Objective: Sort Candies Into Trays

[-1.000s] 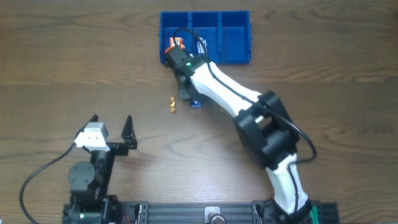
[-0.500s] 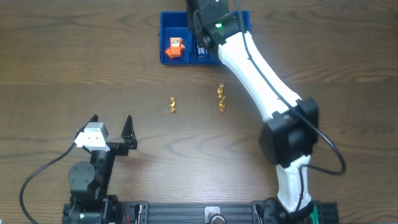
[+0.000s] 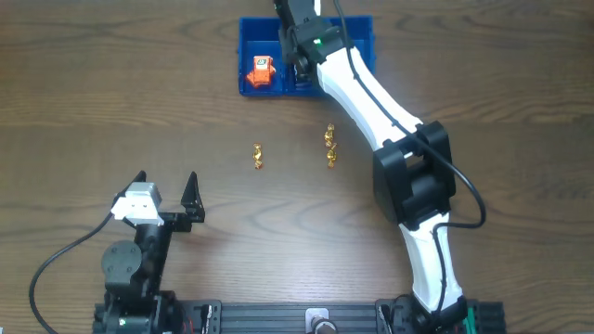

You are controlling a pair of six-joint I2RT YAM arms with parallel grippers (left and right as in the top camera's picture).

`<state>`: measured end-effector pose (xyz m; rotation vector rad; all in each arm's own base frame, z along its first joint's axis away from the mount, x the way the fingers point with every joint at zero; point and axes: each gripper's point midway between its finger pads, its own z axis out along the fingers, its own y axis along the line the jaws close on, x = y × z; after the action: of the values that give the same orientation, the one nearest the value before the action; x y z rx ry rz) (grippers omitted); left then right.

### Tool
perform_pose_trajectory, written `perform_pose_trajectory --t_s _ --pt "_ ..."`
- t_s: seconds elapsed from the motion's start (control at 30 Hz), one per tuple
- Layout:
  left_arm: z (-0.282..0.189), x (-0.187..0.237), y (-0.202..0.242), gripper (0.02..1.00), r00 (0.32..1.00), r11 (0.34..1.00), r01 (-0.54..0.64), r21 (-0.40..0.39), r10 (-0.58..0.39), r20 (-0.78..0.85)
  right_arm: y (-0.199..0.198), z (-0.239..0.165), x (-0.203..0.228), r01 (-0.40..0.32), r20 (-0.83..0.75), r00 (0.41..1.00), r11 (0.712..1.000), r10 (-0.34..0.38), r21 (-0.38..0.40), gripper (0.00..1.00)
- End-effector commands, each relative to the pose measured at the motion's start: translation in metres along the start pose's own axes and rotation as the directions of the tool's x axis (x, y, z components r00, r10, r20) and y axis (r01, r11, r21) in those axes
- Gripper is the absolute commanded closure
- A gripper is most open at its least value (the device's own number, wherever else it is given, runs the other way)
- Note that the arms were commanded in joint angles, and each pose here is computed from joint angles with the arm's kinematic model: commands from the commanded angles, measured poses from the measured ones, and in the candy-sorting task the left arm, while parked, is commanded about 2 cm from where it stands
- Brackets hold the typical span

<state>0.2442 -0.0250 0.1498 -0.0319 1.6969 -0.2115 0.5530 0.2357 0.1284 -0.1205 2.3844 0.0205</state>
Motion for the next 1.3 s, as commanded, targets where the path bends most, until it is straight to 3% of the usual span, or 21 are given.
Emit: perform_pose_trajectory --t_s 0.03,0.13,0.27,0.33,0.4,0.5,0.6,0.7,0.93,1.23,1.3 --pt "0.001 0.017 0.0 0.02 0.999 1.0 0.012 0.01 -0.012 -0.053 0.004 0.005 0.005 0.0 -0.012 1.0 1.0 0.0 -0.007 0.255" --pt "0.001 0.017 0.0 0.02 0.999 1.0 0.013 0.01 -0.012 -0.053 0.005 -0.012 -0.009 0.007 -0.015 1.0 1.0 -0.007 -0.009 0.22" --pt "0.001 0.017 0.0 0.02 0.999 1.0 0.012 0.01 -0.012 -0.053 0.027 -0.095 -0.048 0.031 0.023 0.999 0.998 -0.03 -0.058 0.18" --pt "0.001 0.017 0.0 0.02 0.999 1.0 0.012 0.01 -0.012 -0.053 0.056 -0.129 -0.027 0.062 -0.028 0.998 0.994 -0.065 -0.094 0.145" --pt "0.001 0.017 0.0 0.02 0.999 1.0 0.013 0.01 -0.012 -0.053 0.074 -0.136 0.012 0.069 -0.142 0.986 0.994 -0.081 -0.088 0.139" --pt "0.001 0.017 0.0 0.02 0.999 1.0 0.013 0.01 -0.012 -0.053 0.103 -0.126 0.086 0.081 -0.326 0.939 0.992 -0.108 -0.097 0.132" --pt "0.001 0.017 0.0 0.02 0.999 1.0 0.012 0.01 -0.012 -0.053 0.11 -0.1 0.147 0.065 -0.427 0.9 0.996 -0.083 -0.056 0.137" --pt "0.001 0.017 0.0 0.02 0.999 1.0 0.012 0.01 -0.012 -0.053 0.112 -0.076 0.189 0.033 -0.488 0.871 0.997 -0.062 -0.067 0.143" --pt "0.001 0.017 0.0 0.02 0.999 1.0 0.013 0.01 -0.012 -0.053 0.116 -0.047 0.227 0.015 -0.55 0.834 0.999 -0.041 -0.052 0.152" --pt "0.001 0.017 0.0 0.02 0.999 1.0 0.012 0.01 -0.012 -0.053 0.13 -0.048 0.232 0.025 -0.537 0.841 0.996 -0.065 -0.082 0.194" --pt "0.001 0.017 0.0 0.02 0.999 1.0 0.013 0.01 -0.012 -0.053 0.13 -0.048 0.232 0.025 -0.536 0.841 0.996 -0.065 -0.082 0.268"
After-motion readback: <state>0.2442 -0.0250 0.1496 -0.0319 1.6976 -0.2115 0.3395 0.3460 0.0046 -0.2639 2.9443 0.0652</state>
